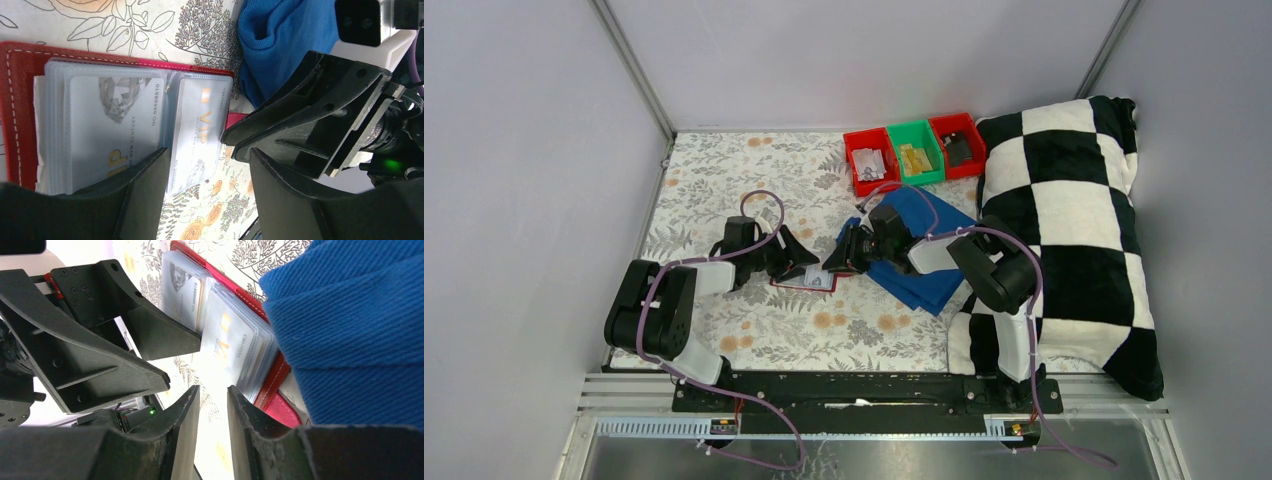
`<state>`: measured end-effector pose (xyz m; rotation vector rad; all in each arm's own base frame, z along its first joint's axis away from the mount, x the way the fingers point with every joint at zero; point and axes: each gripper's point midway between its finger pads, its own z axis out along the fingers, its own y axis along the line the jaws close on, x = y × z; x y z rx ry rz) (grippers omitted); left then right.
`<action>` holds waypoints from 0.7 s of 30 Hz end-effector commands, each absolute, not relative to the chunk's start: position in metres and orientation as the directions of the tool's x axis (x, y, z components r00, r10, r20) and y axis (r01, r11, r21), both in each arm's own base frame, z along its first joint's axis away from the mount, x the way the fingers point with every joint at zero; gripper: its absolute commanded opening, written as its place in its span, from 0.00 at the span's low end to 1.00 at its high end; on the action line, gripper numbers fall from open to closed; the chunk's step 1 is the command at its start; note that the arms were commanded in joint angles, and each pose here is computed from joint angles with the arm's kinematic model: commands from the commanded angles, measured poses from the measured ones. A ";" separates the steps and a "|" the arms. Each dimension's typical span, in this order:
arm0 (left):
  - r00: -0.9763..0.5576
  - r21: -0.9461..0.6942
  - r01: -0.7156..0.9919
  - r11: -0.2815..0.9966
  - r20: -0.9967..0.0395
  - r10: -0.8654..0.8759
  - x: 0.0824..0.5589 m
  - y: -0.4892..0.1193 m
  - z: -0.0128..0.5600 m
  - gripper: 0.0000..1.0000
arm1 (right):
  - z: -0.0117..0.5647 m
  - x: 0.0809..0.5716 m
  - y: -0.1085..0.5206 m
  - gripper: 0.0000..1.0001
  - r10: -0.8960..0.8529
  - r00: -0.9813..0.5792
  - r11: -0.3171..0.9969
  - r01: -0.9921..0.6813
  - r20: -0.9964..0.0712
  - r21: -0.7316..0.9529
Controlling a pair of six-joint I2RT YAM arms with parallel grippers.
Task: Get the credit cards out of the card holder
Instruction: Remove the credit card from the card holder.
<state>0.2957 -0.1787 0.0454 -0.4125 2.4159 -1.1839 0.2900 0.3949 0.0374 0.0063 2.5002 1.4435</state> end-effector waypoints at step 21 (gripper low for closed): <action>-0.860 -0.802 -0.074 0.593 -0.250 -0.445 0.300 -0.175 0.048 0.64 | 0.026 0.290 0.402 0.34 0.109 -0.970 0.510 -0.134 -0.218 0.850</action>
